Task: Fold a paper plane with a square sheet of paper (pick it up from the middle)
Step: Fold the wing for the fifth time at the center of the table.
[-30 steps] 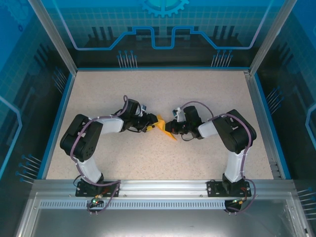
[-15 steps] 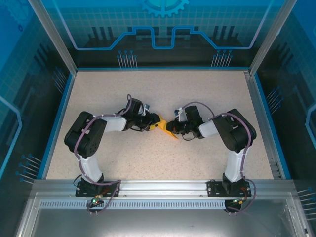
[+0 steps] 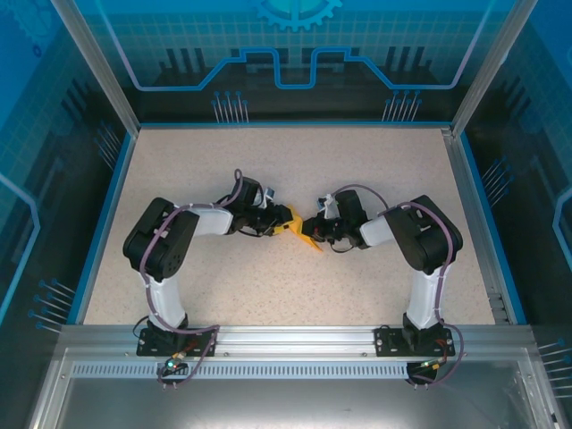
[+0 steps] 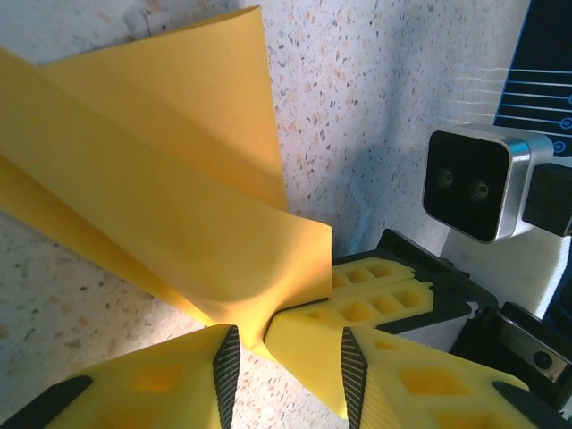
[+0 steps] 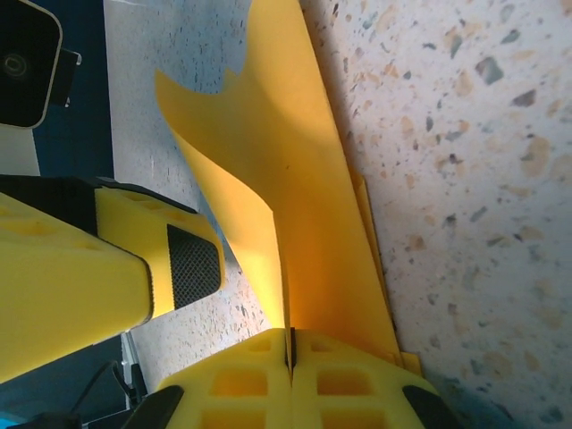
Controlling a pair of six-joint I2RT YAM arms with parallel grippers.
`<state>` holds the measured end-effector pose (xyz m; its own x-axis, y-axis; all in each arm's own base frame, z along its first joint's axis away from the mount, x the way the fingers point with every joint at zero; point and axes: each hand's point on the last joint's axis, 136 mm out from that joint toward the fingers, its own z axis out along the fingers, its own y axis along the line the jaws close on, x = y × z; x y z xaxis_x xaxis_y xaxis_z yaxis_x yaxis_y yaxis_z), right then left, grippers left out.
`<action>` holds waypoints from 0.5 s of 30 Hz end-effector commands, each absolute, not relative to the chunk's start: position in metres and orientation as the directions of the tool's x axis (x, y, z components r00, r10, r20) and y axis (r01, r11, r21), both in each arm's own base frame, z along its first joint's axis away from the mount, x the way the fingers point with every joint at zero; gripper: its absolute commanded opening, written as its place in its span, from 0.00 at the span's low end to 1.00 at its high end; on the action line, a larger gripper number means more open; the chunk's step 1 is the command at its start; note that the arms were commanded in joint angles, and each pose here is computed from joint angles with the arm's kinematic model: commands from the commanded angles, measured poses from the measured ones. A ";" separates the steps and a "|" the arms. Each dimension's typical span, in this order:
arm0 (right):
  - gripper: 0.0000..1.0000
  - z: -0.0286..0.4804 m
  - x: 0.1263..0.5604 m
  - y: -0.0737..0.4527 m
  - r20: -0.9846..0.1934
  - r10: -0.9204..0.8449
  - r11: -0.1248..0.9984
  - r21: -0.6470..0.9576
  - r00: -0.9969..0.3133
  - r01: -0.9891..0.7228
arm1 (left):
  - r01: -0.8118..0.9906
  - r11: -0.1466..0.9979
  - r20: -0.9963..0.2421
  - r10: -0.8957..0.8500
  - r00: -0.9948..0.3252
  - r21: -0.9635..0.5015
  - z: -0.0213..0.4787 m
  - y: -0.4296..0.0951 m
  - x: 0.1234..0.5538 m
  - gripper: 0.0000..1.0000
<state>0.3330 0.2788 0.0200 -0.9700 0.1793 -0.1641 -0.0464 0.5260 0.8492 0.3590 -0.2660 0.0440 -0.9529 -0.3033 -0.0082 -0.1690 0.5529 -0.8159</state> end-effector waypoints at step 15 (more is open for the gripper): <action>0.00 0.006 0.334 0.270 -0.071 0.212 0.538 0.841 -0.975 0.056 | -0.127 0.562 -0.020 -0.249 -0.968 -0.817 0.036 -0.278 0.365 0.34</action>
